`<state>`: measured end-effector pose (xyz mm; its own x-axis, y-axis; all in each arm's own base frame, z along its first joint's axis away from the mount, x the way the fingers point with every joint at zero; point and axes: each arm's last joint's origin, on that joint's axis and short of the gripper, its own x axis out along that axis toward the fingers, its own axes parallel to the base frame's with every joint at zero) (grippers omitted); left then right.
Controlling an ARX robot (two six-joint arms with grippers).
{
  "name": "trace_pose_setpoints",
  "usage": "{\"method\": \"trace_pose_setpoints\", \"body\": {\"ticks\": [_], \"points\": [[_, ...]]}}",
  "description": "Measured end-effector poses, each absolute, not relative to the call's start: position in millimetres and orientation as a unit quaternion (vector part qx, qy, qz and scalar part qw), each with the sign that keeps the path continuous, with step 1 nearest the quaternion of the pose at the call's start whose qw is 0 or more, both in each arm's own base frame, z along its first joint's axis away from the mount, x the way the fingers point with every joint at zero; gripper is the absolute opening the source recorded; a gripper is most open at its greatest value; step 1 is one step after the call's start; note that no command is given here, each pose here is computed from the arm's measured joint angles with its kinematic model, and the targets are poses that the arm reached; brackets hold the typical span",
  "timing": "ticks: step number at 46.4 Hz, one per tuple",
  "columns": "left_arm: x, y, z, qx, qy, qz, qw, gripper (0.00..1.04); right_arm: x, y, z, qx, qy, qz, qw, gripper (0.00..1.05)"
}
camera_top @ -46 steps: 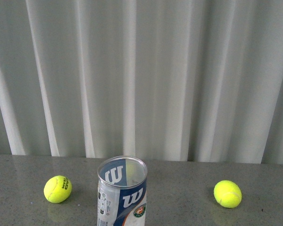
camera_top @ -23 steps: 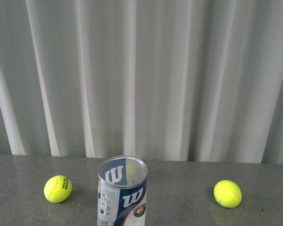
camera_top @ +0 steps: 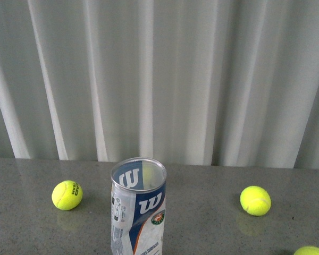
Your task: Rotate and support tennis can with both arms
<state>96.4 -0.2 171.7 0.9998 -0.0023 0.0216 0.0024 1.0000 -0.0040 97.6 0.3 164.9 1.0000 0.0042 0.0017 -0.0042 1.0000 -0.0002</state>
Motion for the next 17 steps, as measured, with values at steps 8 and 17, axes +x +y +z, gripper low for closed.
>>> {"method": "trace_pose_setpoints", "body": {"ticks": [8, 17], "points": [[96.4, -0.2, 171.7, -0.002, -0.011, -0.001, 1.0, 0.98, 97.6, 0.3, 164.9, 0.0, -0.001, 0.002, 1.0, 0.98], [96.4, -0.2, 171.7, -0.002, -0.011, -0.001, 1.0, 0.98, 97.6, 0.3, 164.9, 0.0, -0.001, 0.002, 1.0, 0.98]]}}
